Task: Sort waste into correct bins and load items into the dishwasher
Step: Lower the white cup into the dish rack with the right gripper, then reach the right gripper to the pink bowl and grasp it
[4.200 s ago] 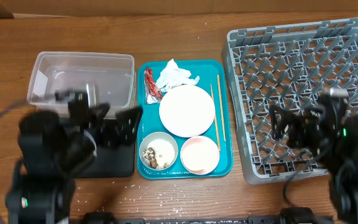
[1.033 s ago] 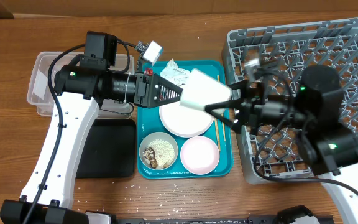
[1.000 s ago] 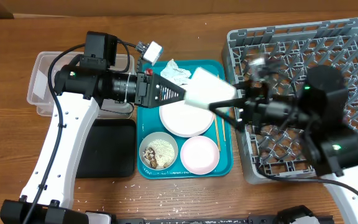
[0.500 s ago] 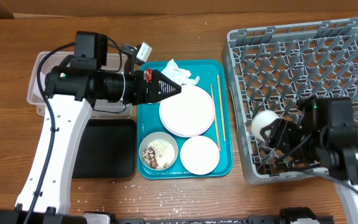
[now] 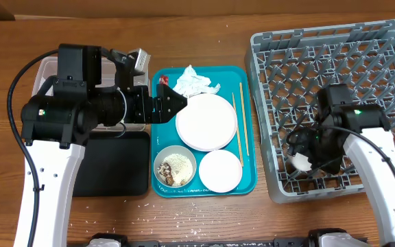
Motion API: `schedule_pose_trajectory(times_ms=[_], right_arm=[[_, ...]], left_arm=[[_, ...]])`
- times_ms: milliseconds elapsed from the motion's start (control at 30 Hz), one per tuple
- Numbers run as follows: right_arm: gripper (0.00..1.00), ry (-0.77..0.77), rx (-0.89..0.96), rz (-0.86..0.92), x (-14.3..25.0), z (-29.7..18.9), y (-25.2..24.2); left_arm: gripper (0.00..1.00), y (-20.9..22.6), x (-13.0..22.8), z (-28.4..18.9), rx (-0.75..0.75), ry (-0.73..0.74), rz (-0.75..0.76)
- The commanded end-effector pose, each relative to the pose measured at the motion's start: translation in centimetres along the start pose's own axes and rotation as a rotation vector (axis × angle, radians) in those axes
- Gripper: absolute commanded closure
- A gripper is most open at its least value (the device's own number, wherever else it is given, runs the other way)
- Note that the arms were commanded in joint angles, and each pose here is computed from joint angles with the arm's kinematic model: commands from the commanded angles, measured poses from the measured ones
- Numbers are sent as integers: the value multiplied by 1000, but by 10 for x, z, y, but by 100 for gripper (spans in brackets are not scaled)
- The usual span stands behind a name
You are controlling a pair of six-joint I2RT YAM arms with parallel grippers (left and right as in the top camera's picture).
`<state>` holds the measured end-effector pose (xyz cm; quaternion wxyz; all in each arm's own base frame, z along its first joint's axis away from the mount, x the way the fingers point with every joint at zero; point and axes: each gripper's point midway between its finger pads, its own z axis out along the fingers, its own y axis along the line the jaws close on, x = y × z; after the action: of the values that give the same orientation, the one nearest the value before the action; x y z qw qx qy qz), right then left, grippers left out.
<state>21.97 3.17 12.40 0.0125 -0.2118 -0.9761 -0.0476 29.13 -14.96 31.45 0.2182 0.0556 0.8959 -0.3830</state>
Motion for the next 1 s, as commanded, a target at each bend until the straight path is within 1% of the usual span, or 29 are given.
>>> schedule_pose_trajectory(times_ms=[0, 33, 133, 200, 233, 267, 333, 400, 467, 567, 667, 800, 833, 900, 967], right_arm=[[12, -60, -30, -29, -6, -12, 9], [10, -95, -49, -42, -9, -20, 13], [10, -214, -123, -102, -14, -49, 32], [13, -289, -205, -211, -12, -68, 54], [16, -330, -268, -302, -7, -78, 71], [19, -353, -306, -363, -2, -84, 83], [21, -376, -342, -464, 9, -88, 103], [29, -360, -350, -539, 22, -82, 120], [32, -325, -336, -597, 34, -67, 131], [34, -267, -236, -651, 42, -32, 135], [36, -198, -122, -672, 42, 6, 131], [35, -92, -42, -667, 41, 47, 128], [37, -67, -27, -667, 41, 56, 128], [49, -14, -21, -694, 44, 71, 130], [54, 38, -26, -728, 50, 82, 131]], left_arm=[[0, -1, -2, -3, -30, -18, 21], [0, 0, -3, -5, -43, -25, 23], [0, 7, -5, -20, -140, -76, 17], [0, 17, -6, -38, -256, -137, -21], [0, 27, -6, -53, -347, -185, -67], [0, 35, -4, -65, -424, -229, -106], [0, 49, 0, -91, -555, -314, -157], [0, 58, 9, -115, -654, -382, -203], [0, 61, 15, -127, -699, -408, -214], [0, 64, 23, -138, -743, -423, -214], [0, 64, 26, -139, -751, -415, -218], [0, 66, 27, -137, -756, -404, -222], [0, 67, 26, -136, -758, -402, -222], [0, 69, 25, -134, -761, -391, -226], [0, 71, 24, -131, -765, -383, -229]])
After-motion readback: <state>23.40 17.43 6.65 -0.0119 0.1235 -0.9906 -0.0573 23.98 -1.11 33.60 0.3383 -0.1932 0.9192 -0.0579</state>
